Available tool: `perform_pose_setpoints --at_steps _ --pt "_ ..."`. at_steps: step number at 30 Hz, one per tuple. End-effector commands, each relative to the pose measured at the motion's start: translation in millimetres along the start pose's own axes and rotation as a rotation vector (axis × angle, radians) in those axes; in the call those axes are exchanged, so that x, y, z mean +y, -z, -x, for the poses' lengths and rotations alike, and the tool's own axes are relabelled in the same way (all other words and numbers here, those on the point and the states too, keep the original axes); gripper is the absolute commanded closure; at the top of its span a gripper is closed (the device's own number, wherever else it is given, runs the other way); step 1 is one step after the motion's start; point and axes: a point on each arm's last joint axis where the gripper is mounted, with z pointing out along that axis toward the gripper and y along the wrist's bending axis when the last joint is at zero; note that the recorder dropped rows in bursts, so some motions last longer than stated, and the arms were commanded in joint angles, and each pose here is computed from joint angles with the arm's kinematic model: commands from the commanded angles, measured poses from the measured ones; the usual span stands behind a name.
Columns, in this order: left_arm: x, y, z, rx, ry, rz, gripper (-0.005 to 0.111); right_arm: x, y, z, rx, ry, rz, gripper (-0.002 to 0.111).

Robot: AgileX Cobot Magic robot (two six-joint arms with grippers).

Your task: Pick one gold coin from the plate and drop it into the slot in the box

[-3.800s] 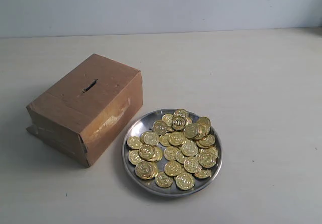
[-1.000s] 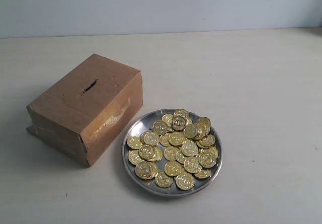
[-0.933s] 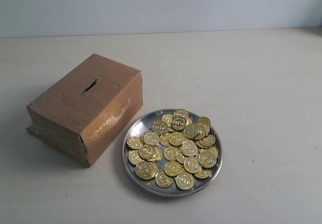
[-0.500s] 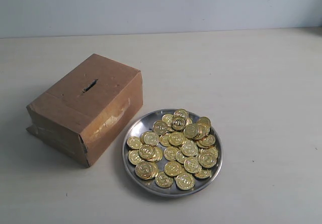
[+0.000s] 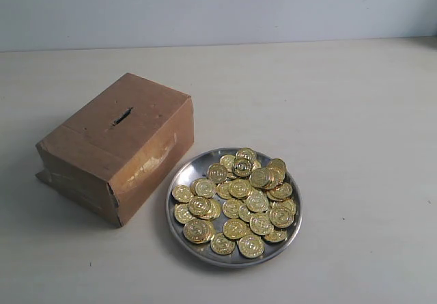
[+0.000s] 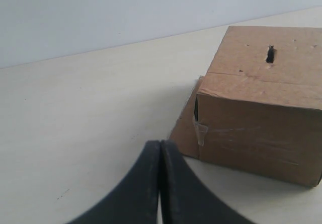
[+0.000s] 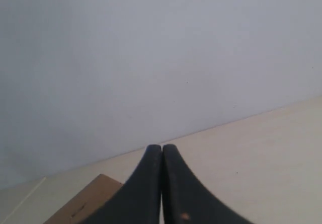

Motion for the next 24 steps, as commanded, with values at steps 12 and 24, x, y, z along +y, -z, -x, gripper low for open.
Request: perform_pose_setpoints --at_steps 12,24 --pt "-0.1 0.1 0.2 -0.013 0.001 -0.001 0.106 11.8 -65.8 21.7 0.448 0.181 0.016 0.108" --pt "-0.1 0.1 0.2 -0.013 0.001 -0.001 0.106 10.6 -145.4 -15.6 0.881 0.287 0.094 0.108"
